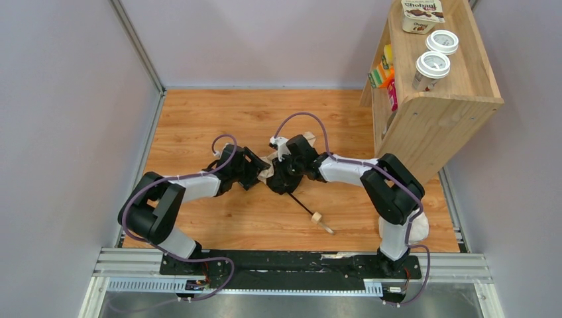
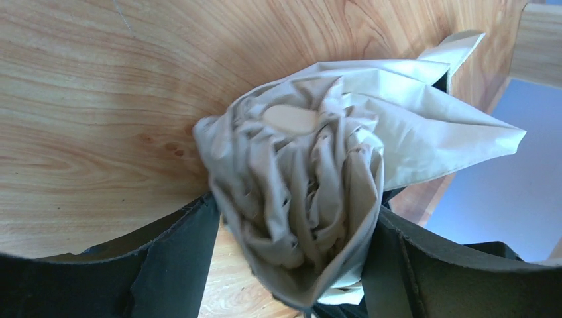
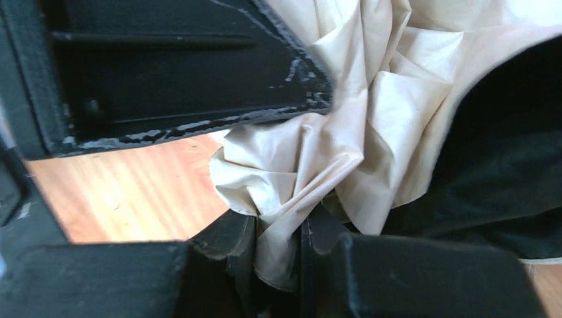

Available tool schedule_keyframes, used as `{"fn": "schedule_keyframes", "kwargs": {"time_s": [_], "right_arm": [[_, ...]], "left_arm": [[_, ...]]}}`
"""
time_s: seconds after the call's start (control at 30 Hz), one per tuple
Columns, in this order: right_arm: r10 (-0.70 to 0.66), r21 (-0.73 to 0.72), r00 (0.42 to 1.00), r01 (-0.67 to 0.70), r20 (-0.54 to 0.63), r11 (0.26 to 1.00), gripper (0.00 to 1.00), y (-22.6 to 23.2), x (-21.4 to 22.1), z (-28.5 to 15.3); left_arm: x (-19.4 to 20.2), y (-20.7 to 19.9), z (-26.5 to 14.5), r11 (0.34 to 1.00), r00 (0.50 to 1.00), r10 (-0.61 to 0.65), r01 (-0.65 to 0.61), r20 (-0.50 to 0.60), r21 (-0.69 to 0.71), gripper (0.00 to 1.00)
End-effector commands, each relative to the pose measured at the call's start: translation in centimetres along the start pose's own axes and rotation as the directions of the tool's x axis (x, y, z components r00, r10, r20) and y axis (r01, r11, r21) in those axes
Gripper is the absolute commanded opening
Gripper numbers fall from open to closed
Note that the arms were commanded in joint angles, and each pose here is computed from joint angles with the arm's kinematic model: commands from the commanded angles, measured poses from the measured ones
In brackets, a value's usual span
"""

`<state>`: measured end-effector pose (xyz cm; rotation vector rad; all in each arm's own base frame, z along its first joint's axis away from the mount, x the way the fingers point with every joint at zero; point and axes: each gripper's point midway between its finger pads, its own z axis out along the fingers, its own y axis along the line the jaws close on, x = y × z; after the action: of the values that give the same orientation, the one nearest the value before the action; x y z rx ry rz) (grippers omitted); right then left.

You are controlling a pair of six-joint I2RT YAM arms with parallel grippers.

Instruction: Put away the umbrella

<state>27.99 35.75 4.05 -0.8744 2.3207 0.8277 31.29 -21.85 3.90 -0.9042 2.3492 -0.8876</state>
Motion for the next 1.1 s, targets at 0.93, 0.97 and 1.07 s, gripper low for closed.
{"fn": "schedule_keyframes", "kwargs": {"time_s": [0.93,0.97,1.07], "right_arm": [[0.083,-0.116,0.974,-0.109,-0.210,0.987,0.31,2.3,0.1,-1.7],[0.073,-0.047,0.979,-0.083,-0.192,0.995,0.44,1.8,-0.5,-2.1],[0.028,0.087,0.987,-0.015,-0.155,0.996,0.65,1.2,-2.1,-3.4]], "left_arm": [[3.6,11.5,1.3,0.914,0.986,0.005,-0.071,-0.165,-0.399,0.00],[3.6,11.5,1.2,0.914,0.987,-0.001,-0.065,-0.163,-0.401,0.00],[3.9,11.6,0.8,0.903,0.985,-0.030,-0.047,-0.171,-0.426,0.00]]}}
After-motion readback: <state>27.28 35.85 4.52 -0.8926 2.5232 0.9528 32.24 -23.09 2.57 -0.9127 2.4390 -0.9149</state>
